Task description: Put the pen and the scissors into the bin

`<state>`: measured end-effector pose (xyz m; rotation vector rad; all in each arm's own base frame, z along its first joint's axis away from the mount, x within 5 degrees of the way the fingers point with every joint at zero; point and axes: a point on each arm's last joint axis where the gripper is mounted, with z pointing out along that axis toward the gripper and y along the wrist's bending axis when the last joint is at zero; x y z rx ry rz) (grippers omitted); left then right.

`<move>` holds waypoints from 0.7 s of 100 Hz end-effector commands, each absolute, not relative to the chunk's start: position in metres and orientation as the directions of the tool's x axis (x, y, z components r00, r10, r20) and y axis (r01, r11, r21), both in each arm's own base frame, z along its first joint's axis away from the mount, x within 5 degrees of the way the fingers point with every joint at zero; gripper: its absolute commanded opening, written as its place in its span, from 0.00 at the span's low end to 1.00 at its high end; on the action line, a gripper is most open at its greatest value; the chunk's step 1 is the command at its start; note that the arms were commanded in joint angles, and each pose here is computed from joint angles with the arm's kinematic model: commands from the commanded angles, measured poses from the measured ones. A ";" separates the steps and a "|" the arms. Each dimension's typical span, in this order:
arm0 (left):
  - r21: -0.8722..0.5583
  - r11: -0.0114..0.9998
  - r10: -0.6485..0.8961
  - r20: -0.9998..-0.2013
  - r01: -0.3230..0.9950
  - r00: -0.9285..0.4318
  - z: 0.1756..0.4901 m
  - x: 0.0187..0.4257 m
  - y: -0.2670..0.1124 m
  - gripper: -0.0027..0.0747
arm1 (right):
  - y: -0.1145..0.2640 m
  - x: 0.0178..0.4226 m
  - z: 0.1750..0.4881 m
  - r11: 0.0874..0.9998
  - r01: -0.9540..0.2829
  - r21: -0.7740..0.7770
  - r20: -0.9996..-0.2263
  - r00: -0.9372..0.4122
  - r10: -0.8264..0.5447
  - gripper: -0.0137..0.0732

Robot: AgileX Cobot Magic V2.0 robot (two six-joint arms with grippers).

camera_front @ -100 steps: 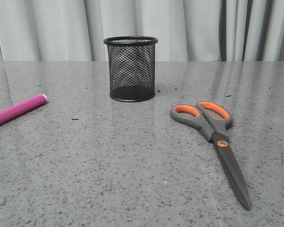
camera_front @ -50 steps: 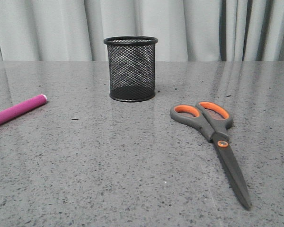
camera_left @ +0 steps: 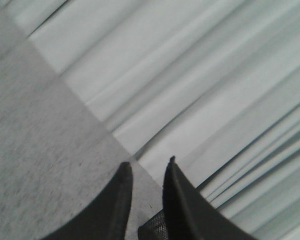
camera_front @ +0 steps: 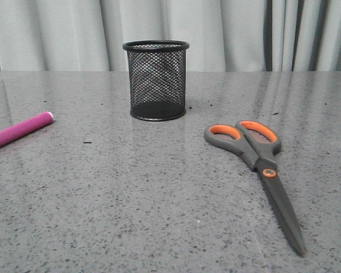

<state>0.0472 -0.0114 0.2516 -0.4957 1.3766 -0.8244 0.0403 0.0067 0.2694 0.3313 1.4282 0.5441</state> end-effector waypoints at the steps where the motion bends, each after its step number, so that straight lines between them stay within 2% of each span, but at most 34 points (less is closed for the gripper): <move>1: -0.590 0.764 -0.615 -0.789 0.260 0.017 0.292 0.046 -0.015 0.39 | 0.007 0.040 0.297 0.874 -0.158 0.459 -0.878 0.070 0.474 0.37; 6: -0.513 0.813 -0.524 -0.851 0.277 -0.038 0.310 0.050 -0.021 0.40 | 0.008 0.043 0.302 0.882 -0.144 0.448 -0.890 0.019 0.455 0.46; 13: -0.431 0.855 -0.402 -0.902 0.287 -0.158 0.327 0.065 -0.029 0.40 | 0.011 0.049 0.307 0.897 -0.122 0.426 -0.905 -0.073 0.420 0.51; 23: -0.351 0.891 -0.254 -0.912 0.289 -0.322 0.345 0.094 -0.035 0.40 | 0.013 0.059 0.314 0.908 -0.099 0.407 -0.905 -0.177 0.387 0.52; 33: -0.284 0.913 -0.139 -0.892 0.292 -0.431 0.360 0.126 -0.038 0.40 | 0.014 0.062 0.318 0.915 -0.096 0.391 -0.909 -0.198 0.367 0.52; 44: -0.246 0.921 -0.040 -0.830 0.302 -0.556 0.369 0.162 -0.044 0.40 | 0.014 0.062 0.319 0.916 -0.108 0.387 -0.911 -0.197 0.361 0.52; 57: -0.226 0.931 0.051 -0.693 0.285 -0.719 0.365 0.207 -0.055 0.40 | 0.015 0.062 0.319 0.916 -0.119 0.383 -0.912 -0.203 0.355 0.52; 70: -0.163 0.939 0.156 -0.580 0.301 -0.799 0.357 0.243 -0.074 0.40 | 0.016 0.062 0.317 0.916 -0.120 0.383 -0.910 -0.222 0.351 0.52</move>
